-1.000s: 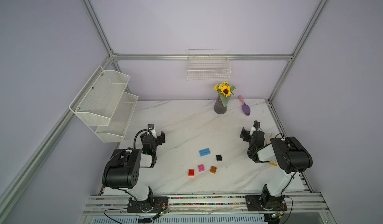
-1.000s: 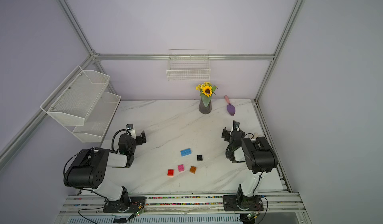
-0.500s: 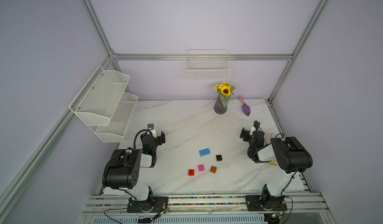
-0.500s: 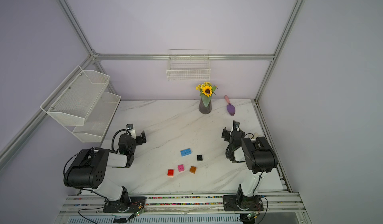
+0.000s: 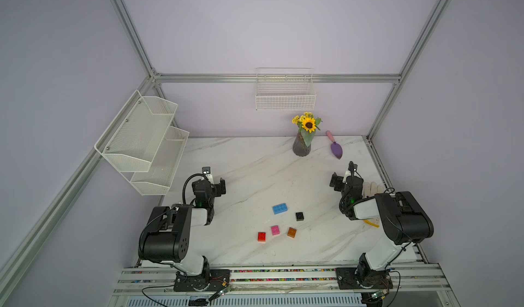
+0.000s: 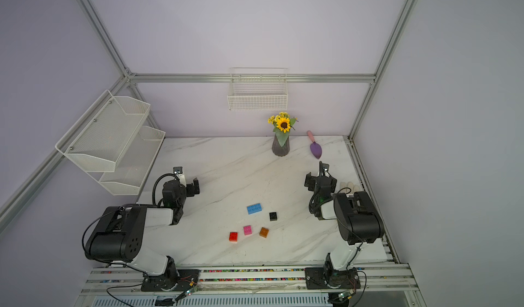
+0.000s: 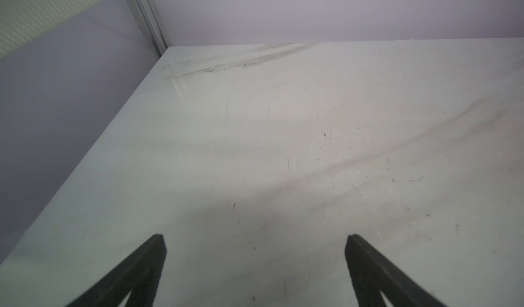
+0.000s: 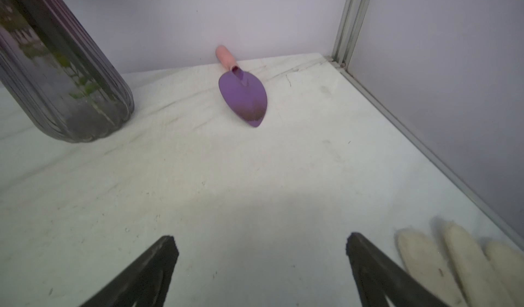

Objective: Assemble the letter v with lego
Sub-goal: Move the lego brick at the center of the board.

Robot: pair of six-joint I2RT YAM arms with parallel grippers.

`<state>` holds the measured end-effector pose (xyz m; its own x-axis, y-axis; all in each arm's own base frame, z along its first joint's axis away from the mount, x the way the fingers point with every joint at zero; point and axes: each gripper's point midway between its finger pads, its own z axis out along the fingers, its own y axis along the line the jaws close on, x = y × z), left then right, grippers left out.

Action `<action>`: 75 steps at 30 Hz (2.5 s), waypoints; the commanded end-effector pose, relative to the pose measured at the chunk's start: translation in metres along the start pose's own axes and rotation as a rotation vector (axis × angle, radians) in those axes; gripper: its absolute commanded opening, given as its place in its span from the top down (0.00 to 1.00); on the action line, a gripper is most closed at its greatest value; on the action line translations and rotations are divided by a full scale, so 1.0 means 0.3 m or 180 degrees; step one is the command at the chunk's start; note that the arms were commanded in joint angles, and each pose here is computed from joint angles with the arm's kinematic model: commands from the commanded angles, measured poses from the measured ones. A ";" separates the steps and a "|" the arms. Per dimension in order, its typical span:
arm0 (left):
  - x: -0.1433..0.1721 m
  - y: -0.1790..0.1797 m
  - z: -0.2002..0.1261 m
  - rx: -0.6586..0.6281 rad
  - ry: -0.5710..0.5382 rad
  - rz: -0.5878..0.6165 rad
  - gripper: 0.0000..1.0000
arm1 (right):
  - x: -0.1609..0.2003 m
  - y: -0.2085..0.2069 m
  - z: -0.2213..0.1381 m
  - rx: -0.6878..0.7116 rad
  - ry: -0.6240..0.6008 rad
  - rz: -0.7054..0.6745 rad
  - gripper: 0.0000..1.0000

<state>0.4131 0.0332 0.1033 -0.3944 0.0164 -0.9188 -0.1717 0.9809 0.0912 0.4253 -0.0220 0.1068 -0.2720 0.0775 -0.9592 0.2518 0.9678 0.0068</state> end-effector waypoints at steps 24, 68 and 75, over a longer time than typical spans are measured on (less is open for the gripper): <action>-0.030 -0.831 -0.473 0.2167 0.1307 0.0778 0.00 | -0.210 0.363 -0.375 -0.1287 0.0890 0.0799 0.03; 0.346 -1.091 -0.472 0.2687 0.2067 0.2822 0.35 | -0.049 0.495 -0.486 -0.2098 0.1875 0.0595 0.03; 0.357 -1.061 -0.436 0.2568 0.2179 0.2878 0.41 | -0.055 0.498 -0.496 -0.2136 0.1877 0.0597 0.03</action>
<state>0.3029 -0.3091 0.0284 -0.5014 0.8099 -0.3044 0.8356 0.5446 0.0726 0.3363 0.1542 0.1687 -0.7438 0.1957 -0.6392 -0.1916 0.8537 0.4843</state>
